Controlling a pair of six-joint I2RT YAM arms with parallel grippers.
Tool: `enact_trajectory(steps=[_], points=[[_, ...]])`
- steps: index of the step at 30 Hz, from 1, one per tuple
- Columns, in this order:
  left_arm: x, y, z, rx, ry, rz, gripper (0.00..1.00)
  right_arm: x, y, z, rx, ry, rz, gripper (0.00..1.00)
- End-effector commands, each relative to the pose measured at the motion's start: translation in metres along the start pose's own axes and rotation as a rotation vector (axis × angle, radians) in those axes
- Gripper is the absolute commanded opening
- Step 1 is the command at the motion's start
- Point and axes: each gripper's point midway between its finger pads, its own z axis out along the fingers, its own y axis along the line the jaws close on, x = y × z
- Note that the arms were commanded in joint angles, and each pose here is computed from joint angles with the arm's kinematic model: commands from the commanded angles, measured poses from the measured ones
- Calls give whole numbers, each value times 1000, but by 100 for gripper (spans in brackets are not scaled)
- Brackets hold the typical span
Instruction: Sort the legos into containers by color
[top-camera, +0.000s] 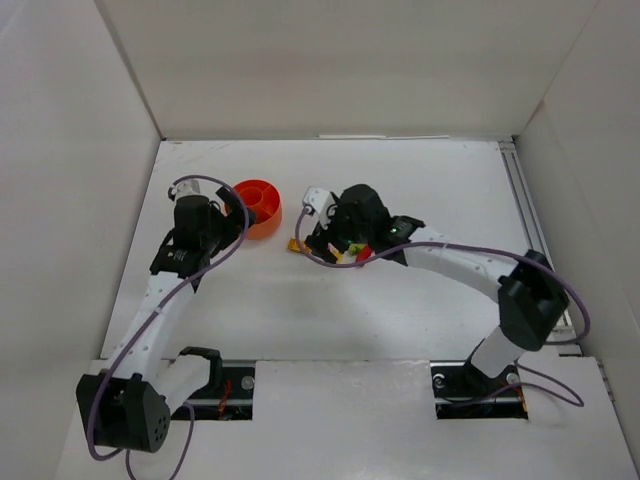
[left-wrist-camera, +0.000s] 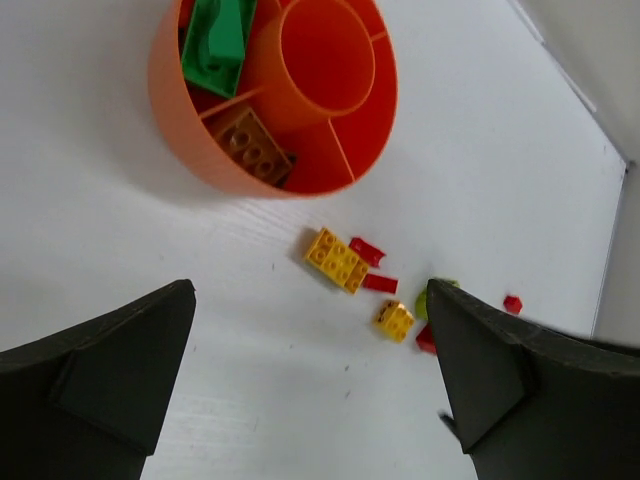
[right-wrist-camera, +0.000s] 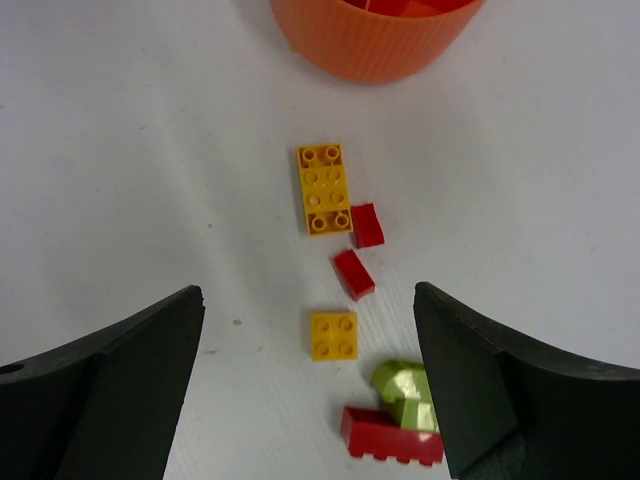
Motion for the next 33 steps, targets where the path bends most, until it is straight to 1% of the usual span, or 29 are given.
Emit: enact_trajectory(steps=[1,2,3,4,5,8,9,12,13,15,16,22,24,25,27,28,29,30,31,32,33], points=[[11,-6,-26,75,32,46,100,-10,-14,28,44,23,-150,90],[9,-7,-35,92,13,46,100,1,-9,47,20,59,-180,90],[4,-3,-39,76,-14,41,100,0,-9,56,21,66,-197,90],[6,2,-44,60,-12,41,100,-2,-5,64,18,70,-217,90],[0,0,-53,65,-40,28,100,0,-10,77,25,83,-244,90],[-10,13,-63,2,-114,15,100,-8,-9,94,19,76,-280,90],[-14,14,-65,-2,-132,14,100,2,-9,104,9,97,-291,90],[-10,17,-70,-18,-116,15,100,4,-11,118,5,104,-310,90],[-13,14,-72,-11,-122,14,100,16,-11,128,4,131,-308,90],[-11,22,-72,-46,-119,15,100,18,-12,135,-4,147,-315,90],[-13,19,-73,-40,-126,15,100,29,-10,141,-13,168,-312,90],[-15,22,-75,-60,-133,15,100,42,-10,154,-8,191,-301,85],[-17,23,-77,-69,-140,14,100,44,-10,157,-8,190,-301,80],[-17,23,-77,-69,-140,14,100,44,-10,157,-8,190,-301,75],[-16,25,-77,-75,-133,15,100,42,-11,158,-4,180,-302,70],[-16,25,-77,-75,-133,15,100,41,-9,158,-13,176,-301,63],[-18,25,-79,-75,-146,5,100,41,-9,158,-14,176,-301,49],[-18,25,-79,-75,-146,5,100,36,-10,155,-9,166,-293,42],[-16,26,-79,-81,-140,6,100,36,-8,156,-17,162,-292,36],[-16,26,-79,-81,-140,6,100,25,-8,153,-18,132,-295,29],[-20,25,-81,-83,-154,5,100,26,-6,151,-27,131,-285,27]])
